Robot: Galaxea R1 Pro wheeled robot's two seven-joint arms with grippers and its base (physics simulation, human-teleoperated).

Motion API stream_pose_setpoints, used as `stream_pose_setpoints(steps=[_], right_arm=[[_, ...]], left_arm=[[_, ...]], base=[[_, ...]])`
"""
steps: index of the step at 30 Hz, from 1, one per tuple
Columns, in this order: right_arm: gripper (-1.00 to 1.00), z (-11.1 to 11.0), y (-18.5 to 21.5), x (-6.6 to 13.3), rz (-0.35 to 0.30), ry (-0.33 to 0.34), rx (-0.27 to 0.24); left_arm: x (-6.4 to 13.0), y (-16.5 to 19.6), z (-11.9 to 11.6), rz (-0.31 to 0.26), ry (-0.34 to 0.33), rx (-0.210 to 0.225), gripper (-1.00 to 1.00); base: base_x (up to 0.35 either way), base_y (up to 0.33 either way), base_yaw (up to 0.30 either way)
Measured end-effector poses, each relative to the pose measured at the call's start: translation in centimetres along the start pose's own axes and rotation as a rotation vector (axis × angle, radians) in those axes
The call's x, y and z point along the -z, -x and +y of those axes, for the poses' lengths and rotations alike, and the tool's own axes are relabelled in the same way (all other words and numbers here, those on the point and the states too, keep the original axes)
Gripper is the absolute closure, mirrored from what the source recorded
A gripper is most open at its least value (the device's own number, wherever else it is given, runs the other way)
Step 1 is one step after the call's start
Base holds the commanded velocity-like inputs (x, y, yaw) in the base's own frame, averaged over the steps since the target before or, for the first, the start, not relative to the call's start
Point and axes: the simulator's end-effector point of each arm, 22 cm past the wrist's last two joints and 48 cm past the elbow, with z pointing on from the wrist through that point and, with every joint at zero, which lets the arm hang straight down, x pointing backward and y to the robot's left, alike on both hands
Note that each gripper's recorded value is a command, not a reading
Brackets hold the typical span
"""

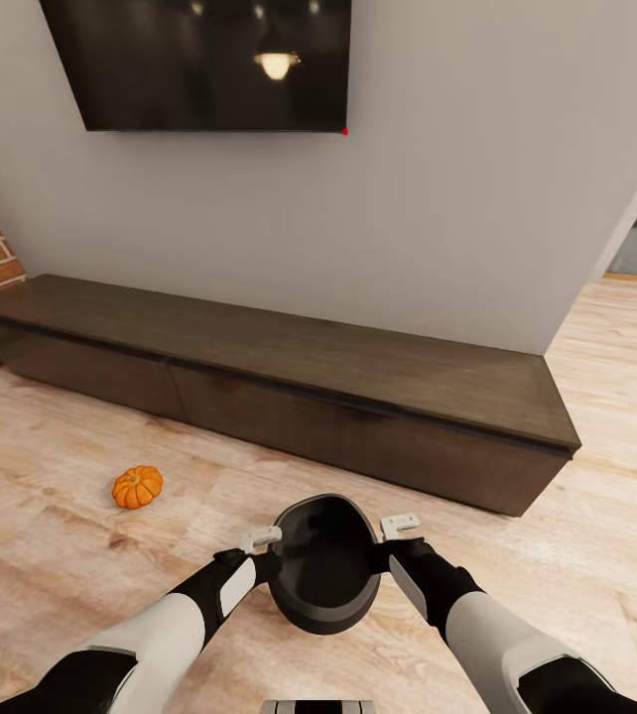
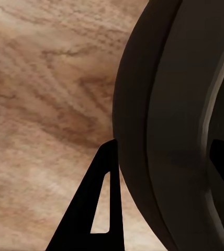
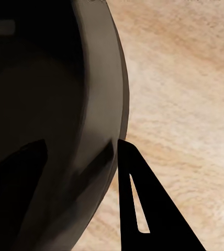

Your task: Place each of the two pumpkins and all three candles from the living room inside a cabinet in the living room (use any cabinet), then make sure every cabinet is closed, and position the cauldron so it is next to a table in the living room.

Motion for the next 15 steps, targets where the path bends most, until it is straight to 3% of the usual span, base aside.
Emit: stream_pose_setpoints(steps=[15], right_arm=[[1.00,0.00,0.09,0.02,-0.002,0.000,0.000]], left_arm=[[0.00,0.00,0.00,0.000,0.000,0.000,1.00]], base=[[0.000,0.000,0.000]])
